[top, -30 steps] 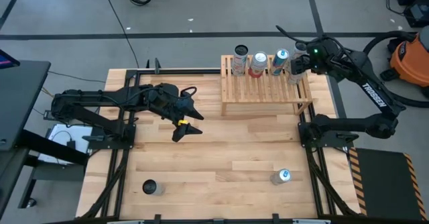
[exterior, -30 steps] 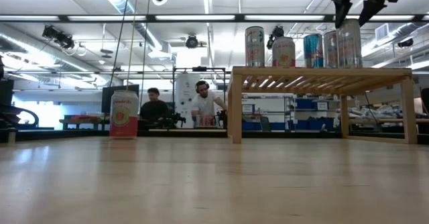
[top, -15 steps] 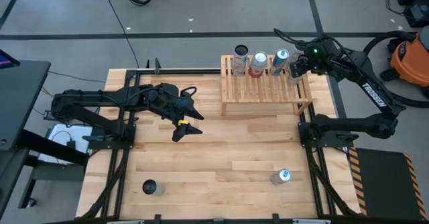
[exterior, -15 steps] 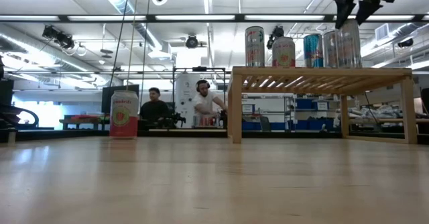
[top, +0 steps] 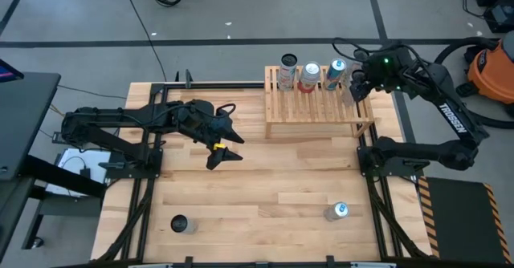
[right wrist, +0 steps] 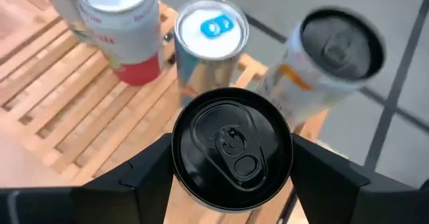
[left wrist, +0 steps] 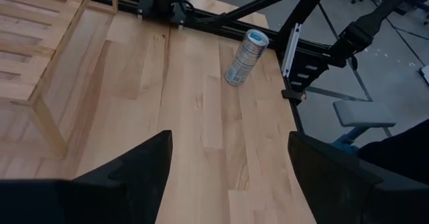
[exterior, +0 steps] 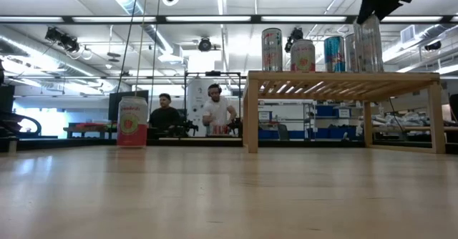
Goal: Place canned beverage on shelf
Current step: Put the top white-yellow soda can on the shelf aligned with the other white-yellow soda can
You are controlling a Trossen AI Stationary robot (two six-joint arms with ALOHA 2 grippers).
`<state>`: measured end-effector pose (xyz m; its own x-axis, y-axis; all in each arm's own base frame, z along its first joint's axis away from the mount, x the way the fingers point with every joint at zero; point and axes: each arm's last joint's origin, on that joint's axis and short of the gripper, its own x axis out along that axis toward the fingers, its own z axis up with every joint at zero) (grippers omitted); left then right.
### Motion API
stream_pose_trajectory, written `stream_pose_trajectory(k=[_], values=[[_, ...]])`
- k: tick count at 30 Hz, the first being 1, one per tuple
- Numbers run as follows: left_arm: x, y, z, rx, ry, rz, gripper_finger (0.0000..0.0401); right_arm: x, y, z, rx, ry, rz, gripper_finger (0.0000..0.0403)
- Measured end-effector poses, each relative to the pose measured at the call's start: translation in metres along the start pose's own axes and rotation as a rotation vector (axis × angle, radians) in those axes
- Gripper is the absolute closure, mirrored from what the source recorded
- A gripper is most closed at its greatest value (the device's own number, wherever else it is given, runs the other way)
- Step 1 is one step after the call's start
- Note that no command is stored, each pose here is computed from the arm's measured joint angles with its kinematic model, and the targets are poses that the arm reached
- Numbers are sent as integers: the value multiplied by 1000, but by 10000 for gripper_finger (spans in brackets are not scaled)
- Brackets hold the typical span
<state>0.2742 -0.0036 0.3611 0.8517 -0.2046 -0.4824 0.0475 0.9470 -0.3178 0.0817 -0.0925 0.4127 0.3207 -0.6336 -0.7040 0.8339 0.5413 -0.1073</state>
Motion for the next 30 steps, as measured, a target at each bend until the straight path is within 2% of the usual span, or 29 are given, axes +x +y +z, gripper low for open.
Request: stream_pose_trajectory(k=[5,10,13,19,26,30], values=[[0,0,0,0,-1,0,101,-1,-5,-1,-116,1,-1,141],[0,0,0,-5,-1,0,101,0,-7,0,-172,-6,87,138],[0,0,0,-7,-1,-1,101,1,-9,0,-204,-13,92,139],[0,0,0,-7,-1,0,101,1,-17,0,-251,-11,56,138],[0,0,0,-8,0,0,101,4,-21,0,-287,-23,160,137],[0,0,0,-8,0,0,101,4,-25,2,-279,-35,162,136]])
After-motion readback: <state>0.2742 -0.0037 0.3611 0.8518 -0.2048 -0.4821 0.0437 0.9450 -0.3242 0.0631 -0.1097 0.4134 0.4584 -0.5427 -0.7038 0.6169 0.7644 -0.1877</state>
